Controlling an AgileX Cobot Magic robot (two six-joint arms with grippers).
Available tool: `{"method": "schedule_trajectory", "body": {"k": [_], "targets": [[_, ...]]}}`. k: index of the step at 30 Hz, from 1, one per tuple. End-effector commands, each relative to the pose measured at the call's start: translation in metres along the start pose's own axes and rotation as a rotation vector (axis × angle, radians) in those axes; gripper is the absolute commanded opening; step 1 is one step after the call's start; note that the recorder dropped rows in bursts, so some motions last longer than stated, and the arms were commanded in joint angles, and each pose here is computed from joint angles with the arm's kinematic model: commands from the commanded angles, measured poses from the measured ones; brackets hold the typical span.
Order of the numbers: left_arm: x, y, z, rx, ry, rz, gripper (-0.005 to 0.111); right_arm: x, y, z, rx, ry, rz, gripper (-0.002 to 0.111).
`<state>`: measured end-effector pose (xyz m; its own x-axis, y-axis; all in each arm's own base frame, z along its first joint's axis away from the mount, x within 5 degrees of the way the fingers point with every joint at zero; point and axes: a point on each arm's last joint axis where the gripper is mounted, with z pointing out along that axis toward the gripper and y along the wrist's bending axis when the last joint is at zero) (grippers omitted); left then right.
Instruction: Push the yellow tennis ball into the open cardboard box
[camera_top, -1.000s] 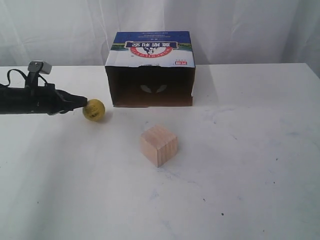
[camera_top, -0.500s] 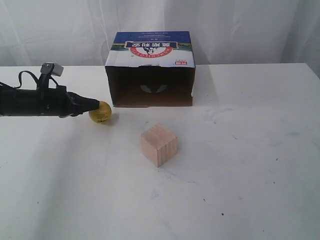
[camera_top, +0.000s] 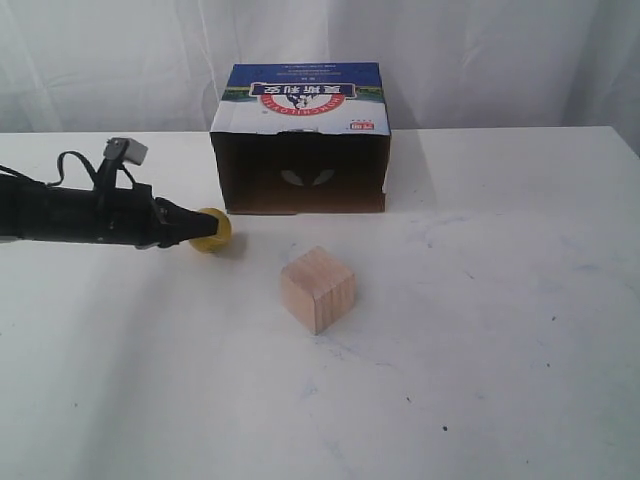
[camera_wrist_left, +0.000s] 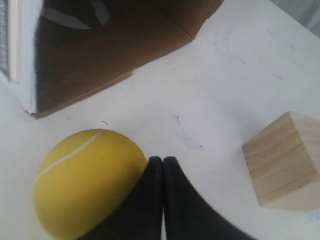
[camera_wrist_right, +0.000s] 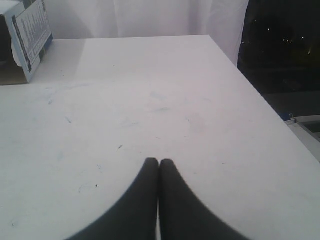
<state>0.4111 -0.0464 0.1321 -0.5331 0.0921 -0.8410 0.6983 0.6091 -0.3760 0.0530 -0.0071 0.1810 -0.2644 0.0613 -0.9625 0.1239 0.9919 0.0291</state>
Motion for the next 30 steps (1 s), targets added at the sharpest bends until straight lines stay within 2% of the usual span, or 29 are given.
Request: {"method": "schedule_trajectory", "body": {"k": [1, 11, 18, 24, 28, 30], "targets": [[0.000, -0.010, 0.015, -0.005, 0.002, 0.019, 0.000, -0.001, 0.000, 0.000, 0.007, -0.011, 0.003, 0.000], [-0.008, -0.017, 0.028, -0.049, -0.059, 0.100, 0.000, -0.001, 0.000, 0.000, 0.007, -0.011, 0.003, 0.000], [-0.021, -0.018, 0.027, -0.023, -0.099, 0.150, 0.000, -0.001, 0.000, 0.000, 0.007, -0.011, 0.003, 0.000], [-0.030, -0.023, 0.024, 0.003, -0.127, 0.140, 0.000, -0.001, 0.000, 0.000, 0.007, -0.011, 0.003, 0.000], [-0.034, -0.022, 0.021, -0.046, -0.110, 0.136, 0.000, -0.001, 0.000, 0.000, 0.007, -0.011, 0.003, 0.000], [-0.031, -0.022, 0.022, -0.037, -0.081, 0.161, 0.000, -0.001, 0.000, 0.000, 0.007, -0.011, 0.003, 0.000]]}}
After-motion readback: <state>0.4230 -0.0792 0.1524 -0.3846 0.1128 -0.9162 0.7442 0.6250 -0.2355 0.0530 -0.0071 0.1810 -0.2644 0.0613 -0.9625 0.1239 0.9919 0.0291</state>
